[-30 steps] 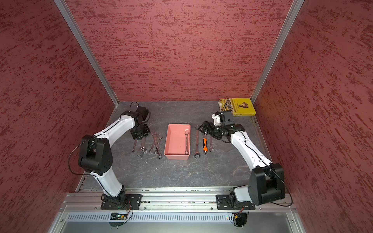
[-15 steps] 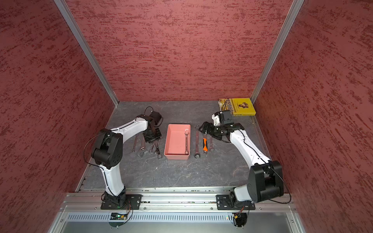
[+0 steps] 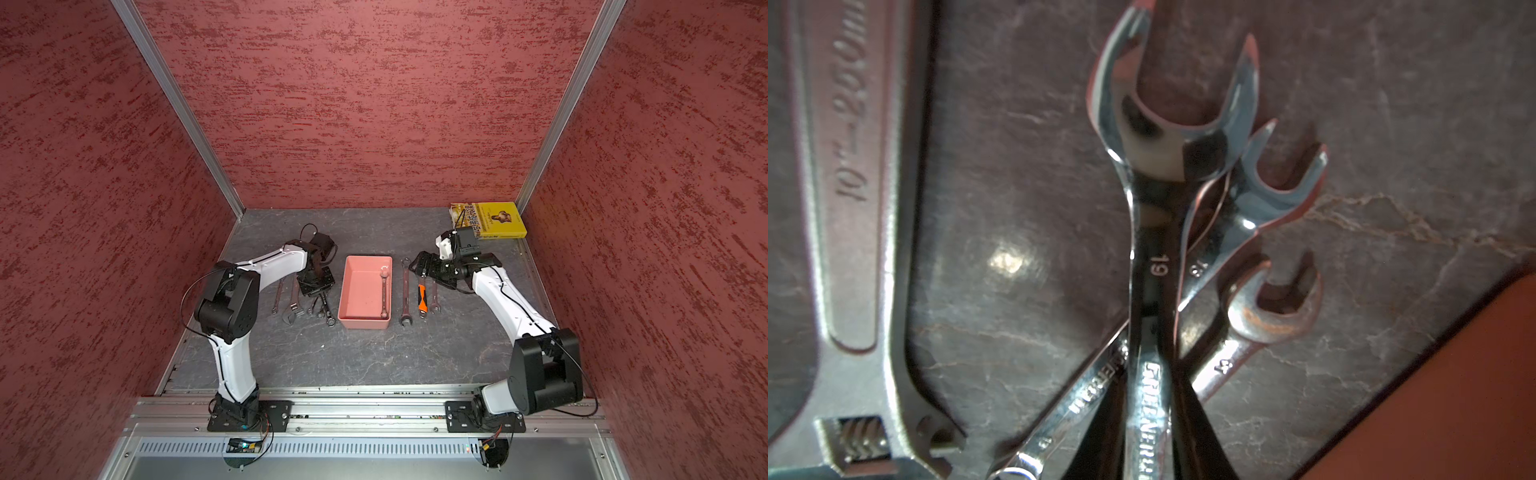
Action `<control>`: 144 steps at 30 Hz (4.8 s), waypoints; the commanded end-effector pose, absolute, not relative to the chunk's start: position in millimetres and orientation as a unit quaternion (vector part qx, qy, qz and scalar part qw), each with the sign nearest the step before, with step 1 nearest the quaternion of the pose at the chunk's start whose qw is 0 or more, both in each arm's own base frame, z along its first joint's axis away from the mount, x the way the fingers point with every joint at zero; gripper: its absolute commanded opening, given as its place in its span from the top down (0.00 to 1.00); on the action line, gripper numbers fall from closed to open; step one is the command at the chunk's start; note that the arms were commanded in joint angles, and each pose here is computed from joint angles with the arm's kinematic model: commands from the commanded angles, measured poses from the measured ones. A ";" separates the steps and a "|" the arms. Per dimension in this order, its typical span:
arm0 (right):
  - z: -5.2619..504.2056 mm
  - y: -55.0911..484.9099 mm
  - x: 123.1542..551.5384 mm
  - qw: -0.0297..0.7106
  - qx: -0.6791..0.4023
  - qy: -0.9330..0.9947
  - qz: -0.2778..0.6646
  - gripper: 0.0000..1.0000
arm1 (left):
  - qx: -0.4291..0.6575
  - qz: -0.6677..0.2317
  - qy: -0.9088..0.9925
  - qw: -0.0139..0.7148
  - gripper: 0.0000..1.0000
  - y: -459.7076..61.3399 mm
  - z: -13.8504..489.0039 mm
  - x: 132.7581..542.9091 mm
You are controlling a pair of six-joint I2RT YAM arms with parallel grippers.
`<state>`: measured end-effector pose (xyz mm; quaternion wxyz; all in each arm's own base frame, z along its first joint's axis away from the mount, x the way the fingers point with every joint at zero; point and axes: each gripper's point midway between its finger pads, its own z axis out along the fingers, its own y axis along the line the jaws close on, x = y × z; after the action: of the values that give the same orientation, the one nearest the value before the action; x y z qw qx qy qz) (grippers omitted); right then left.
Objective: Take out the wrench from the storage box
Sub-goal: Place the wrench at the center of the board, then pick up the wrench from the storage box.
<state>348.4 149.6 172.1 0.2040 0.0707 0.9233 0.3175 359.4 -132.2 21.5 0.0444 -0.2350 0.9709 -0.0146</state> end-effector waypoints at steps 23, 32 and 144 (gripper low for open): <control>179.4 143.0 353.3 0.217 0.075 0.923 0.307 0.02 | -0.055 -0.046 0.989 0.126 0.98 -163.7 64.3 381.2; 181.0 143.1 355.2 0.220 0.073 0.923 0.307 0.02 | 0.062 -0.073 0.987 0.128 0.97 -189.2 44.4 392.0; -9.5 290.7 351.9 0.020 0.055 0.996 0.073 0.75 | -0.049 -0.320 0.934 0.149 0.00 -182.6 135.6 361.7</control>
<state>359.7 287.8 24.0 0.0559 0.0541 0.9947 0.0669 364.5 -184.1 145.5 0.1582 -0.0535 0.9292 -0.3298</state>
